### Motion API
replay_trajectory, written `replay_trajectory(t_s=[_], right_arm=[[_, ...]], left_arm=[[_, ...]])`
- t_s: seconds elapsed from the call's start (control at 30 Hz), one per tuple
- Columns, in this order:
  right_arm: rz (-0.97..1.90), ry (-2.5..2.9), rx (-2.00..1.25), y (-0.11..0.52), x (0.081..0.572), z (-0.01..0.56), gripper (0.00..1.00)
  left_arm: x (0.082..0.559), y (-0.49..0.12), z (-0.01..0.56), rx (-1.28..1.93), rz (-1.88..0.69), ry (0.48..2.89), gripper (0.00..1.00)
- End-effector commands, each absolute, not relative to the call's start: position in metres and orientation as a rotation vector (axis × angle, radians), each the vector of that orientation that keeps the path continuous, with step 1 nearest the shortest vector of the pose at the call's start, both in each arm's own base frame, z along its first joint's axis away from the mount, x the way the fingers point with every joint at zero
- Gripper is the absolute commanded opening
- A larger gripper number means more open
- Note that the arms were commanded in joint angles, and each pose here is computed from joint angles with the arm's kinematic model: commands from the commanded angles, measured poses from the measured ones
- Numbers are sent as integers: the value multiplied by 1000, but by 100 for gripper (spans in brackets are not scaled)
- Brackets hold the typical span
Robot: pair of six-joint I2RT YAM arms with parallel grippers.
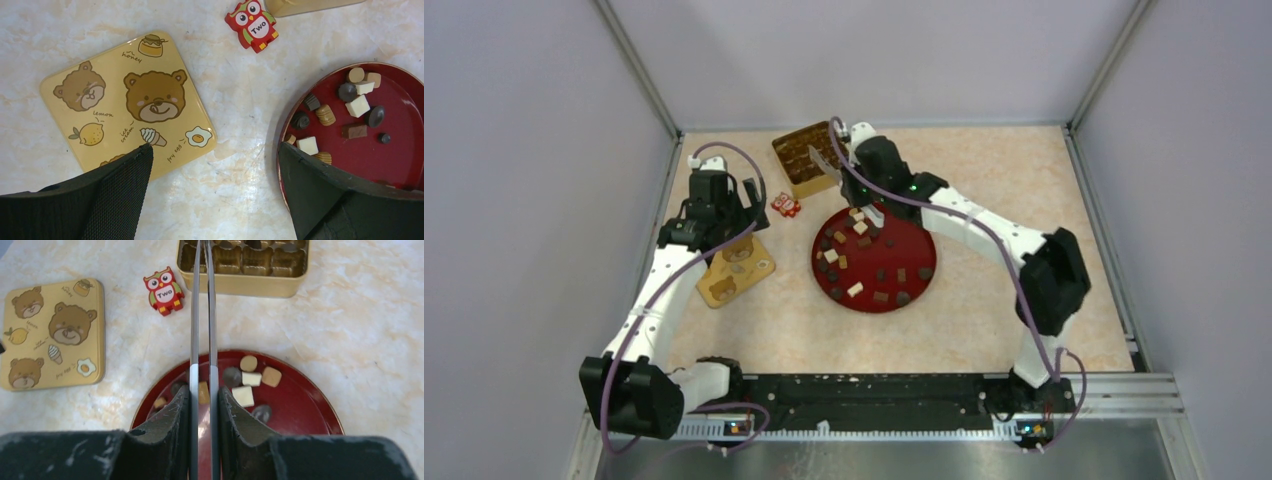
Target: Pack the chocolate
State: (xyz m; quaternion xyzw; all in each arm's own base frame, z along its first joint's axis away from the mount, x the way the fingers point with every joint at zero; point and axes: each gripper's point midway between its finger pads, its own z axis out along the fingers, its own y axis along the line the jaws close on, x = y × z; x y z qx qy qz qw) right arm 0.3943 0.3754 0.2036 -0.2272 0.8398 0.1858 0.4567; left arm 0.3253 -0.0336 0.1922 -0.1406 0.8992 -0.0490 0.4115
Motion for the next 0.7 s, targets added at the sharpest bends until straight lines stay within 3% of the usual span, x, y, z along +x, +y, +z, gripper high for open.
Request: replay_trajectory(t_s=[0.0, 0.33, 0.67], right_arm=[[464, 1978, -503, 345, 370, 245, 14], [283, 2226, -537, 253, 291, 179, 18], [253, 2280, -528, 238, 277, 167, 35]], left_arm=[[332, -33, 212, -338, -132, 2192, 99], [339, -37, 209, -333, -151, 2196, 99], [343, -40, 208, -331, -172, 2198, 99]])
